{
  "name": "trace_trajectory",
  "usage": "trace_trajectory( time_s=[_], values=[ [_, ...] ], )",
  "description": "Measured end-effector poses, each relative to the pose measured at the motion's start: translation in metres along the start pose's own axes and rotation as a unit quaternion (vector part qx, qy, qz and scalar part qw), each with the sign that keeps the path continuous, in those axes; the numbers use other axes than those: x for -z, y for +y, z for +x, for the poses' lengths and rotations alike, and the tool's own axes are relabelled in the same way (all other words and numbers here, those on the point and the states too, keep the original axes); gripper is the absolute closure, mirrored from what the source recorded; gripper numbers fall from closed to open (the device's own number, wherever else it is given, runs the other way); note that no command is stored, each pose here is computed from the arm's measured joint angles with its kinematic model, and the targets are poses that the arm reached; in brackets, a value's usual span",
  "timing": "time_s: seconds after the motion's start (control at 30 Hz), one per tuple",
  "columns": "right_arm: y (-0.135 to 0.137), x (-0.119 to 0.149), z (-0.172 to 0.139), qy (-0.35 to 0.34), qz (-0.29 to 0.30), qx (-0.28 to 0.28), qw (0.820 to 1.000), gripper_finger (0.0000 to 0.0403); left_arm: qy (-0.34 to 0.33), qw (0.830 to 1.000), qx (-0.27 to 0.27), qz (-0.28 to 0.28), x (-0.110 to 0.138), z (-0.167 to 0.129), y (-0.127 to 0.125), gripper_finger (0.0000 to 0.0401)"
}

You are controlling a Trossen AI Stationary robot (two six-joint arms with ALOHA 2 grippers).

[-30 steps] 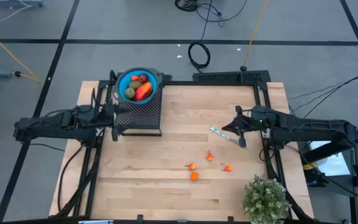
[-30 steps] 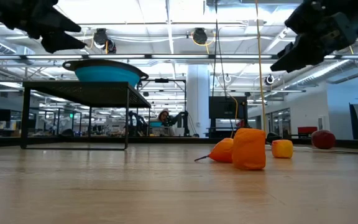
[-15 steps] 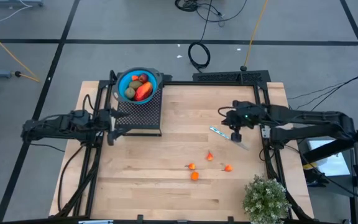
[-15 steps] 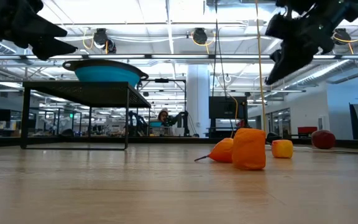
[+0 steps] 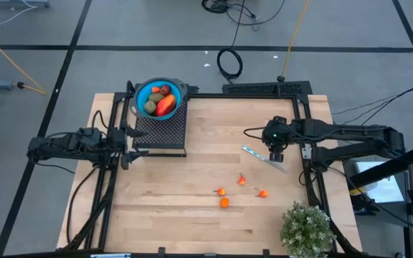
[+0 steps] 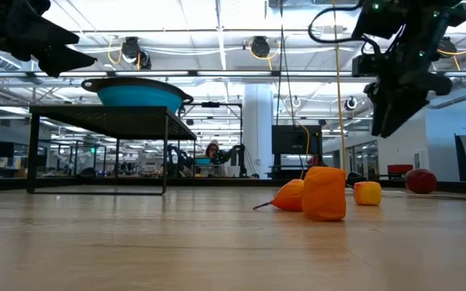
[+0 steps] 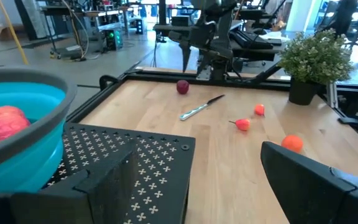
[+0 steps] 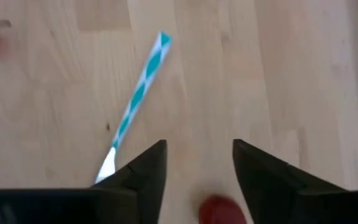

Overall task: Pick & Place Fruit
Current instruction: Put the red pomegranate into the blue strainer bowl on the shelf

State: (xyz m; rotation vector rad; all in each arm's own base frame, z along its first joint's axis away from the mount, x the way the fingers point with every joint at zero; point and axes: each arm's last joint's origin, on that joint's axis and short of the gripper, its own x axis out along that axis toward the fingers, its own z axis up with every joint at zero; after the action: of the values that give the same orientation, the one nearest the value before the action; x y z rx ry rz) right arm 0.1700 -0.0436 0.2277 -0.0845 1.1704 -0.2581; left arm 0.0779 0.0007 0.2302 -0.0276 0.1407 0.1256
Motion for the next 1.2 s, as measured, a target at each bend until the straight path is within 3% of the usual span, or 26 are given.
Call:
trace_trajectory(
  time_s=[0.3, 0.57, 0.97, 1.2],
  values=[
    [-0.016, 0.009, 0.002, 0.039, 0.037, 0.025, 0.998, 0.0125, 0.001, 1.0, 0.002, 0.0, 0.0, 0.0, 0.0, 0.0064],
    [-0.027, 0.026, 0.003, 0.121, 0.073, 0.013, 0.99, 0.0059, 0.004, 1.0, 0.002, 0.001, 0.001, 0.0, 0.0, 0.0064],
    [-0.043, 0.029, 0.027, 0.192, 0.08, -0.025, 0.978, 0.0048, 0.004, 1.0, 0.002, 0.0, 0.001, 0.0, 0.0, 0.0064],
    [-0.046, 0.029, 0.043, 0.229, 0.049, -0.043, 0.971, 0.0049, 0.014, 1.0, 0.001, 0.0, 0.003, 0.0, 0.0, 0.0064]
  ],
)
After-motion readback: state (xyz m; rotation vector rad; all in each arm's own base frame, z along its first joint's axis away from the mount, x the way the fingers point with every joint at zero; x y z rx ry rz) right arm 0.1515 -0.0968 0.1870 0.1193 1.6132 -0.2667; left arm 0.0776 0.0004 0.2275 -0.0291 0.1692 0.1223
